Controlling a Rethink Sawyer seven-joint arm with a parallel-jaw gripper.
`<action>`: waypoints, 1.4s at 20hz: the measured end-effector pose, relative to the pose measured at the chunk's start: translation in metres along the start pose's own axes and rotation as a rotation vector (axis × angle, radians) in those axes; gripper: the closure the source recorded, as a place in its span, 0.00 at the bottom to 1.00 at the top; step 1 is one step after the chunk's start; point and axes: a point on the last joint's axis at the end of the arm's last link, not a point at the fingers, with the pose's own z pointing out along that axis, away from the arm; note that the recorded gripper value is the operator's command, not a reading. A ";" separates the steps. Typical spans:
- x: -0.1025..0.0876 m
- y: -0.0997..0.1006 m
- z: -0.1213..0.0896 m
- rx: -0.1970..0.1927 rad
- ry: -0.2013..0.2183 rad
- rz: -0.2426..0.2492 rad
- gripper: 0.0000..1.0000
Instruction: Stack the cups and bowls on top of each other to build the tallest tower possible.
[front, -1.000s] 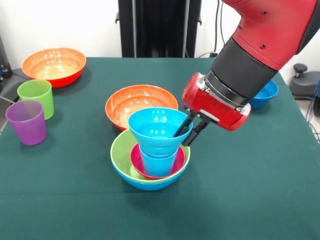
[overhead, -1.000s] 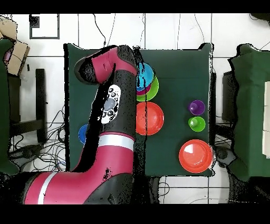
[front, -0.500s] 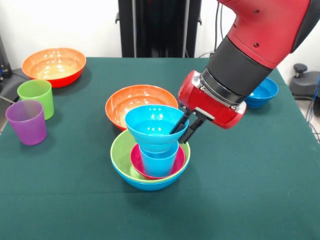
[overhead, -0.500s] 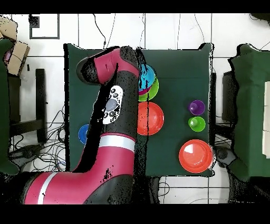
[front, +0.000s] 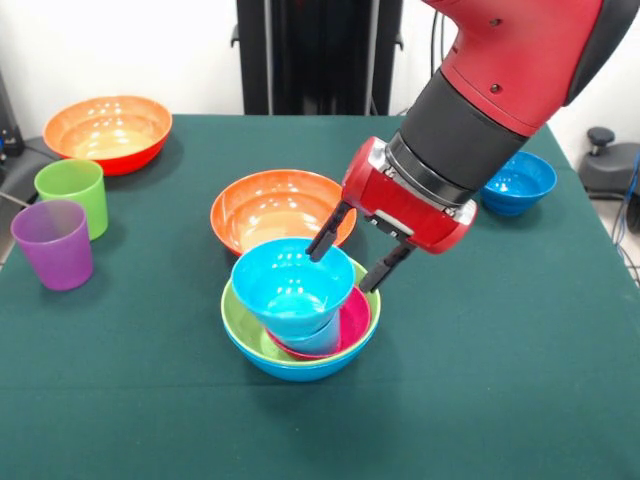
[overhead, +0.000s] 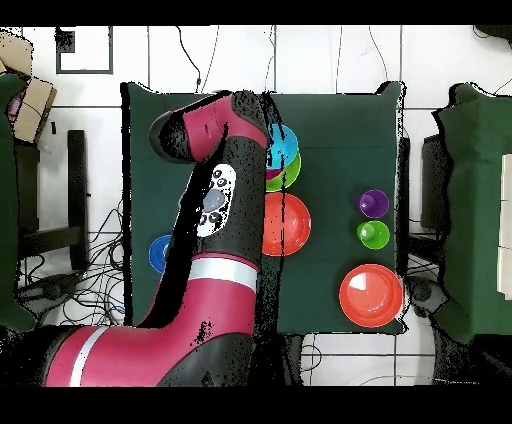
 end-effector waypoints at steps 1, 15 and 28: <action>0.000 -0.001 0.000 0.002 0.001 0.000 0.00; 0.000 -0.006 0.000 0.015 -0.003 0.000 0.00; -0.007 -0.026 -0.034 -0.037 0.014 0.077 0.00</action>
